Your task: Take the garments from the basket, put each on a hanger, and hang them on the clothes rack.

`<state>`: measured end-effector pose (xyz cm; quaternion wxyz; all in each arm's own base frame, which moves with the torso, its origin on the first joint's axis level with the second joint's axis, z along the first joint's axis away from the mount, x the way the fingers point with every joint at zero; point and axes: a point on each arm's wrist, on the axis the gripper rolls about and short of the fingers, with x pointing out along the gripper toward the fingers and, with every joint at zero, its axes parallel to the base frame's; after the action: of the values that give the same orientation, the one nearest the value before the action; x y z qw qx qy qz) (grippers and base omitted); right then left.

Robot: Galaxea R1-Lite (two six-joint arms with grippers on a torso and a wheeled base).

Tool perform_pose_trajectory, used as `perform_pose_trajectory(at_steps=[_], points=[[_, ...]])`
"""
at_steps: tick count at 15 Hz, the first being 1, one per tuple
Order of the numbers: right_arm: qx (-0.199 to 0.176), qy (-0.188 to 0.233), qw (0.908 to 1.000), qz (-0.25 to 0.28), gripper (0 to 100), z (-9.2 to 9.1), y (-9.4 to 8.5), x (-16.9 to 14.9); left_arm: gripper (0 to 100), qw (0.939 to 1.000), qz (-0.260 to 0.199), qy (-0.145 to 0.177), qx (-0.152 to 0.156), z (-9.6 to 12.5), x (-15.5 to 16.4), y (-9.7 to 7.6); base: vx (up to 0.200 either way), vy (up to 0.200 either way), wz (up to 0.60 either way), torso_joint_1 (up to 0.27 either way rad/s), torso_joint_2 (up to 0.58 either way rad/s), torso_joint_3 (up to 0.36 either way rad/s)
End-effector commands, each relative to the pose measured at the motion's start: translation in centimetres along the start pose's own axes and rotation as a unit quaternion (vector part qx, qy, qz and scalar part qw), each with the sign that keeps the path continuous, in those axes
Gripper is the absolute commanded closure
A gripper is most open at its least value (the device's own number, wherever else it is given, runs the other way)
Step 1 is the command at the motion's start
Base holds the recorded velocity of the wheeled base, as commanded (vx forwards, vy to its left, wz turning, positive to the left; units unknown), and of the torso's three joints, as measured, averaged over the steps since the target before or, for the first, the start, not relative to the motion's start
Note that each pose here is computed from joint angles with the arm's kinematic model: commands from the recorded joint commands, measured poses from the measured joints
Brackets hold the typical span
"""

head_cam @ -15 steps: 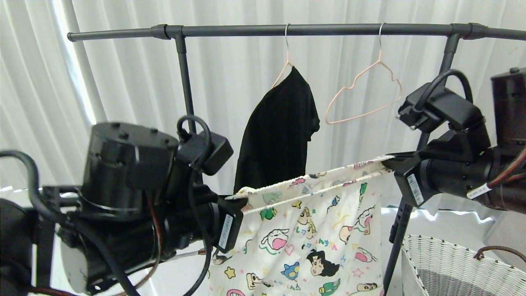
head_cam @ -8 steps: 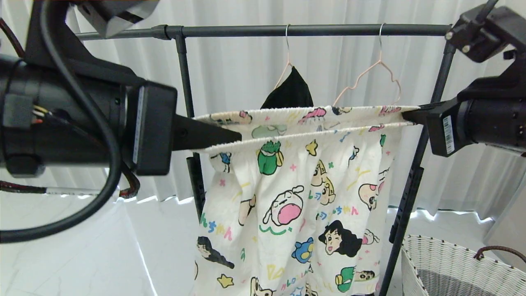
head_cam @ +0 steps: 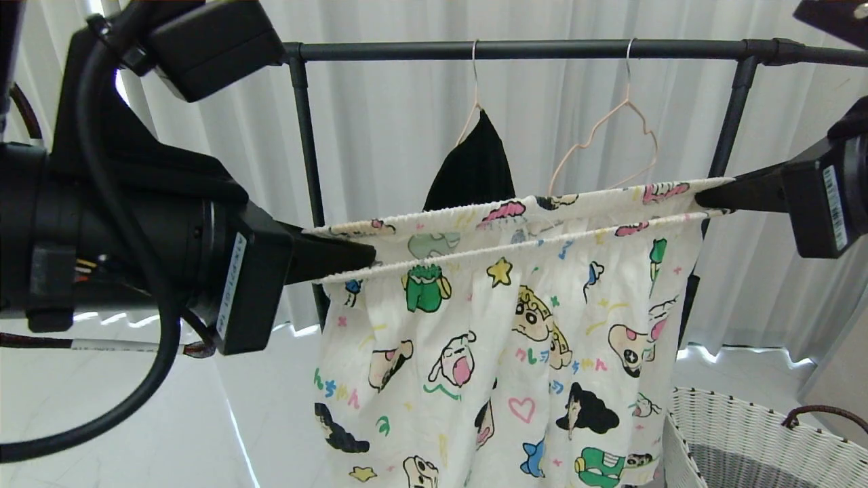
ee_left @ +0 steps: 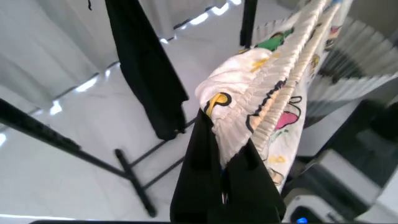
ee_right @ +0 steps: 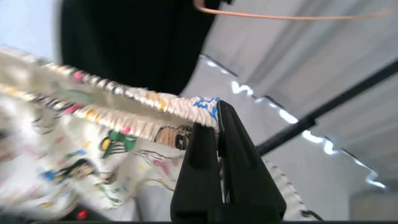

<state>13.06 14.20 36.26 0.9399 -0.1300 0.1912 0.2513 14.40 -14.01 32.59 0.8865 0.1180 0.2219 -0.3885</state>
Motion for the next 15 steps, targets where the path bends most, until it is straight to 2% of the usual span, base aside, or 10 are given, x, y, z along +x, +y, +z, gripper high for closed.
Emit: perform_pose_trajectory(at_steps=[1,6,8,10,11,12,15], points=[[-0.002,-0.005,0.9999,0.014,100,0.3,0.5,-0.2,100,0.9999,-0.007,0.009,0.007,-0.3,0.4,-0.4,0.000,0.000,0.00,0.000,0.00,0.000],[0.038,0.001,0.9991,0.019,100,-0.4,0.1,-1.2,100,0.9997,0.009,0.025,-0.002,-0.8,1.5,0.3,0.000,0.000,0.00,0.000,0.00,0.000],[0.046,0.011,0.9963,0.072,100,-1.4,-0.4,-3.3,100,0.9999,0.013,-0.004,-0.002,0.0,3.2,0.6,0.000,0.000,0.00,0.000,0.00,0.000],[0.044,0.017,0.9892,0.139,100,-2.2,-0.7,-5.2,100,0.9984,0.017,-0.054,0.001,1.4,5.4,0.8,0.000,0.000,0.00,0.000,0.00,0.000],[0.041,0.020,0.9854,0.164,100,-2.5,-0.7,-5.7,100,0.9976,0.017,-0.068,0.003,1.8,6.2,0.8,0.000,0.000,0.00,0.000,0.00,0.000],[0.036,0.023,0.9822,0.183,100,-2.7,-0.4,-5.9,100,0.9971,0.014,-0.075,0.005,2.0,6.7,0.7,0.000,0.000,0.00,0.000,0.00,0.000],[0.028,0.032,0.9737,0.224,100,-2.7,0.7,-5.8,100,0.9976,0.009,-0.068,0.006,1.9,7.6,0.5,0.000,0.000,0.00,0.000,0.00,0.000]])
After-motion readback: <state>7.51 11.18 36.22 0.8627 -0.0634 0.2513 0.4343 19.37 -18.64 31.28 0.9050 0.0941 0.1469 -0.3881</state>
